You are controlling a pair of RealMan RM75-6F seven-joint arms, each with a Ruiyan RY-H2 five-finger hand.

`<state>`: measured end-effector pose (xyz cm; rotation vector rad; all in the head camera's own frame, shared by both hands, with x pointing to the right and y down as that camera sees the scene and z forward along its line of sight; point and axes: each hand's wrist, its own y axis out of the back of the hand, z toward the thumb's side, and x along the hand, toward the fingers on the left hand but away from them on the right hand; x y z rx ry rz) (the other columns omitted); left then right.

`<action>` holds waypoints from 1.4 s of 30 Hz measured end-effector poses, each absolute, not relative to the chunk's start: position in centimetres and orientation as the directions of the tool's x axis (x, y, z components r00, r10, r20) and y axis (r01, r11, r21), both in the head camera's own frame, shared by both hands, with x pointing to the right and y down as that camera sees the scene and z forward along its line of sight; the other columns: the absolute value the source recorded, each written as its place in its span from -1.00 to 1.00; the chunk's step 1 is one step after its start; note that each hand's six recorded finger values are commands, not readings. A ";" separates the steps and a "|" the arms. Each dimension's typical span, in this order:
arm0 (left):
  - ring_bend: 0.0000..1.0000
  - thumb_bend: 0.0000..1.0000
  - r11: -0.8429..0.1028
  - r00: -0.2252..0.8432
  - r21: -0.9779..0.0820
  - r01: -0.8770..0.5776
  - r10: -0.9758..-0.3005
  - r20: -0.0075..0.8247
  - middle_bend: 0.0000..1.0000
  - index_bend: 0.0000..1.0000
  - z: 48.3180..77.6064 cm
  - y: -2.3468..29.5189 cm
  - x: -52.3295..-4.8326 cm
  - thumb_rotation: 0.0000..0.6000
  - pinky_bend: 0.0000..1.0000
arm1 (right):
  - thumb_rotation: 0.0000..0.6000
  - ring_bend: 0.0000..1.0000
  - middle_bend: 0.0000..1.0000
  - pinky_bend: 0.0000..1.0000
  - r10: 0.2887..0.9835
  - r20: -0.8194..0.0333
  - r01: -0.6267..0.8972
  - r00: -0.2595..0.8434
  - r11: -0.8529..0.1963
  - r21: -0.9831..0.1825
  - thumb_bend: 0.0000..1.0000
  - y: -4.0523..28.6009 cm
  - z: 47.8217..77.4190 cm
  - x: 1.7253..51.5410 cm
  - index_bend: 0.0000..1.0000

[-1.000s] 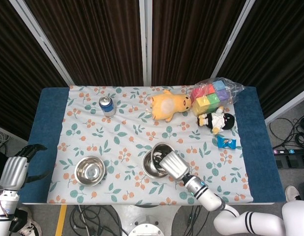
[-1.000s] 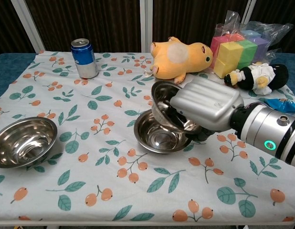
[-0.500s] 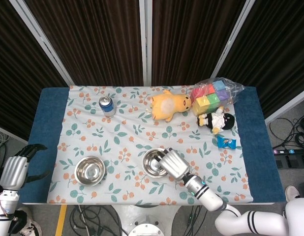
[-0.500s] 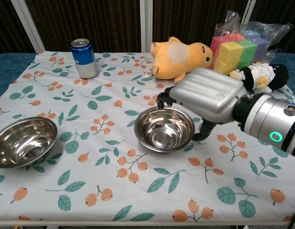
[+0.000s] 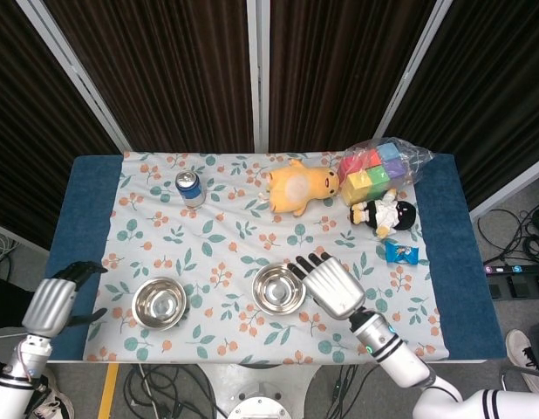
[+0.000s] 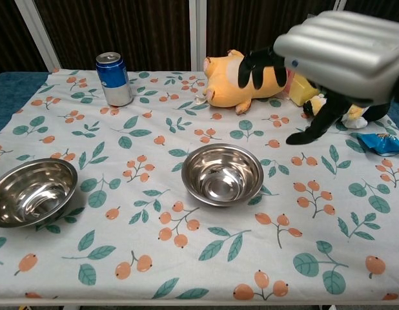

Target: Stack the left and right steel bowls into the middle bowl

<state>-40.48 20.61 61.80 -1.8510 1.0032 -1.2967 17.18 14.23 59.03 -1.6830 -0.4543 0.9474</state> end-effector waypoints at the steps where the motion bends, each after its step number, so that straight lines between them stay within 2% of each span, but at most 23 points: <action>1: -0.45 -0.73 -0.503 0.237 -0.841 -0.198 -0.857 0.457 -0.24 -0.29 62.0 20.6 -40.0 1.00 -0.16 | 1.00 -0.23 -0.29 0.16 0.718 -0.346 -0.141 0.604 -0.331 -0.933 -1.00 14.0 58.6 17.2 -0.43; 4: -0.45 -0.71 -0.546 0.314 -0.828 -0.127 -0.814 0.489 -0.24 -0.28 62.6 20.9 -38.2 1.00 -0.16 | 1.00 -0.24 -0.26 0.16 0.747 -0.294 -0.068 0.597 -0.317 -0.946 -1.00 12.8 56.8 17.4 -0.40; 9: -0.45 -0.71 -0.602 0.403 -0.799 -0.002 -0.732 0.550 -0.24 -0.28 64.1 21.9 -35.8 1.00 -0.16 | 1.00 -0.28 -0.26 0.01 0.782 -0.225 0.004 0.581 -0.279 -0.960 -1.00 11.4 54.8 18.0 -0.39; 15: -0.40 -0.70 -0.622 0.474 -0.780 0.069 -0.668 0.574 -0.23 -0.28 65.7 23.0 -33.0 1.00 -0.10 | 1.00 -0.28 -0.26 0.01 0.799 -0.225 0.002 0.557 -0.273 -0.962 -1.00 11.0 54.7 19.4 -0.39; 22: -0.30 -0.69 -0.582 0.520 -0.805 0.114 -0.656 0.547 -0.15 -0.24 66.1 24.0 -32.1 1.00 -0.02 | 1.00 -0.32 -0.26 0.01 0.803 -0.238 -0.011 0.547 -0.277 -0.961 -1.00 11.0 55.1 20.0 -0.39; 34: -0.27 -0.67 -0.519 0.505 -0.821 0.238 -0.656 0.561 -0.12 -0.20 68.3 25.0 -32.8 1.00 0.03 | 1.00 -0.32 -0.25 0.00 0.806 -0.262 -0.032 0.530 -0.290 -0.957 -1.00 11.0 55.8 20.3 -0.39; 42: -0.19 -0.66 -0.441 0.525 -0.834 0.332 -0.648 0.552 -0.03 -0.05 68.9 25.7 -32.8 1.00 0.10 | 1.00 -0.32 -0.25 0.00 0.808 -0.274 -0.035 0.521 -0.301 -0.953 -1.00 10.8 56.3 20.7 -0.39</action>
